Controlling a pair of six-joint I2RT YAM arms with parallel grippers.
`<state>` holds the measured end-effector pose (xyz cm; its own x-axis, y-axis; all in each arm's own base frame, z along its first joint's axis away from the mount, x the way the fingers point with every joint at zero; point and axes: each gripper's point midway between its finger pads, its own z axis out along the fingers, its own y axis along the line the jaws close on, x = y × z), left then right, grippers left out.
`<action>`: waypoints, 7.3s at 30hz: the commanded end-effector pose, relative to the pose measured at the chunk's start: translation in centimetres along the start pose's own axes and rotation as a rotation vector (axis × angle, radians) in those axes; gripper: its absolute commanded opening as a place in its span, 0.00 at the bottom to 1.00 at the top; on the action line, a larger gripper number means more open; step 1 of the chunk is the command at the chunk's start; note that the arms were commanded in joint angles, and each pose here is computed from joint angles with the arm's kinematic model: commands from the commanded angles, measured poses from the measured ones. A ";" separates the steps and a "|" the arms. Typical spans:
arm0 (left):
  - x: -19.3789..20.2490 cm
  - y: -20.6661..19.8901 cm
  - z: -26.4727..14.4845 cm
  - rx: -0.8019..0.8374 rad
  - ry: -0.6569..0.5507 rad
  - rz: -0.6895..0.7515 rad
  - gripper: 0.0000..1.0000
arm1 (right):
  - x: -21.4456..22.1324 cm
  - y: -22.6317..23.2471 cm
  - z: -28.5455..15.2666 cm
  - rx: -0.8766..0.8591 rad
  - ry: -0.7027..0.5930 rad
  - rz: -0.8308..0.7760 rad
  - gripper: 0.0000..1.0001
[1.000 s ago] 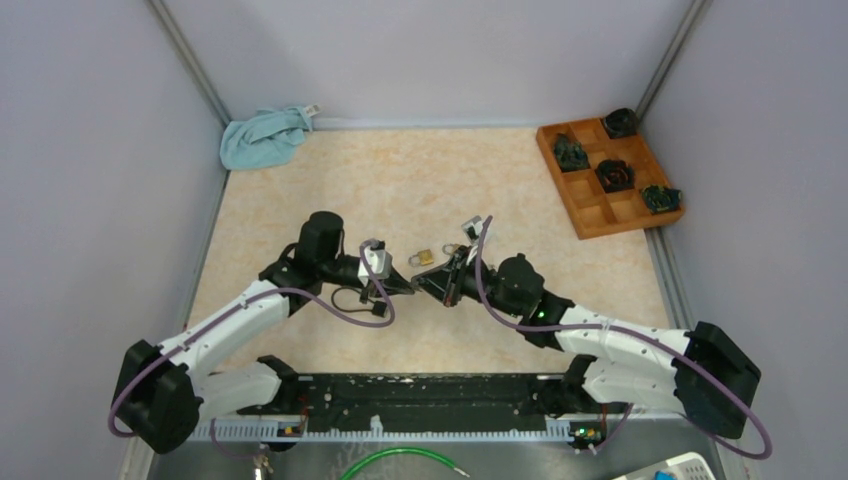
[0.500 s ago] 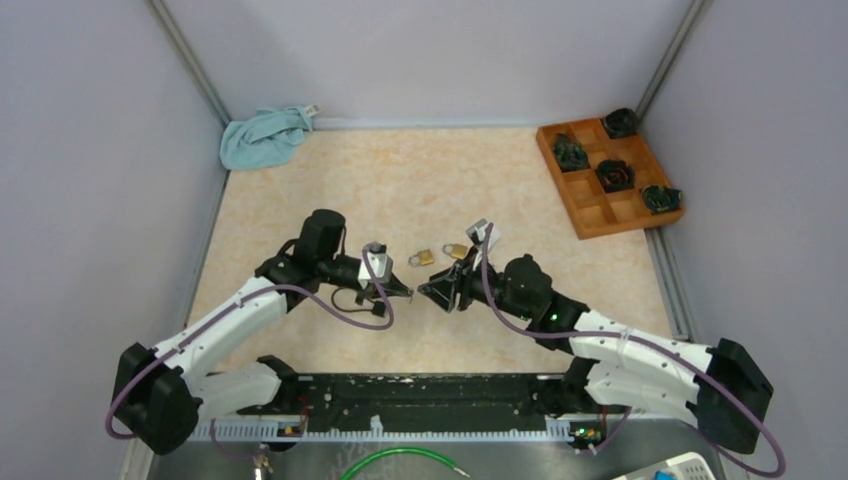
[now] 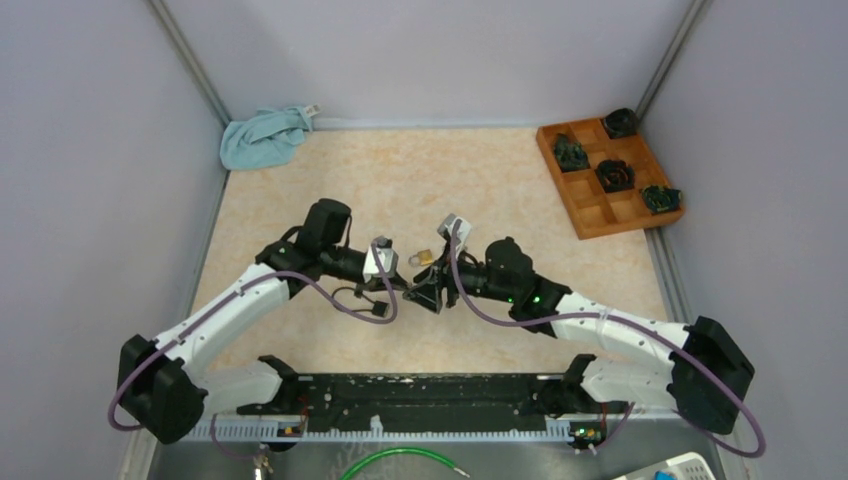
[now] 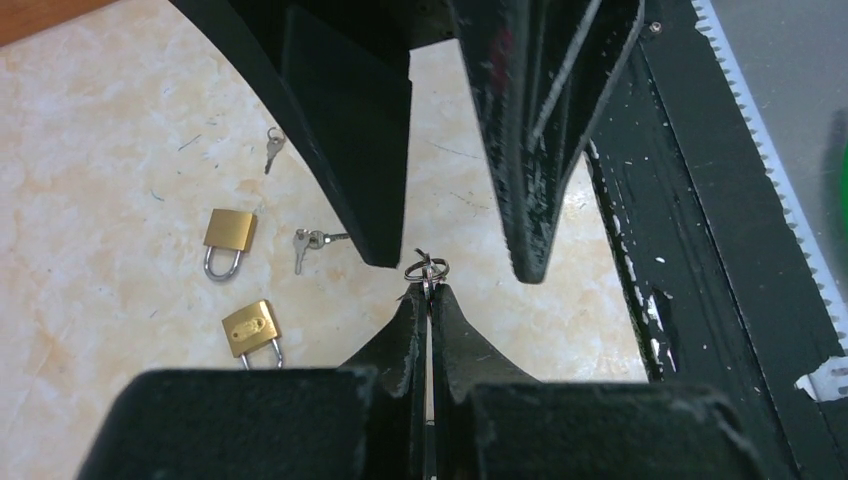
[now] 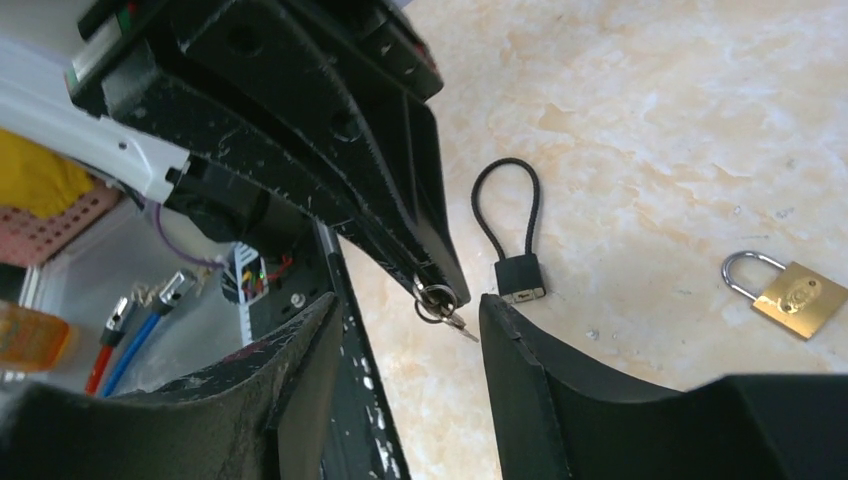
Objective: Unlock with the key
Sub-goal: Pick up the key from the center of the board, then pick up the lock from the center of the board.
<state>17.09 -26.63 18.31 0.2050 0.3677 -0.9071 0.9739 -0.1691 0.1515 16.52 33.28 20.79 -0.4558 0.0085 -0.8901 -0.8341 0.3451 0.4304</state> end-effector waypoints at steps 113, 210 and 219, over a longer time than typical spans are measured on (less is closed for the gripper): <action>-5.2 -2.4 -2.1 0.093 -0.047 -0.182 0.00 | -4.4 4.9 -3.7 -0.139 -0.148 -0.147 0.00; 15.6 0.6 -0.6 0.041 0.563 0.132 1.00 | 0.6 -2.4 -6.9 0.188 -0.082 0.082 0.00; 17.8 0.3 -0.3 0.136 0.606 0.168 0.86 | 0.0 -2.1 -7.0 0.188 -0.083 0.080 0.00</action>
<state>20.53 -19.52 1.98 0.3272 0.8050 -0.4949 0.9444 -0.2959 0.1431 15.54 26.04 18.66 -0.5183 0.0638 -0.8528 -0.7141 0.5165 0.4726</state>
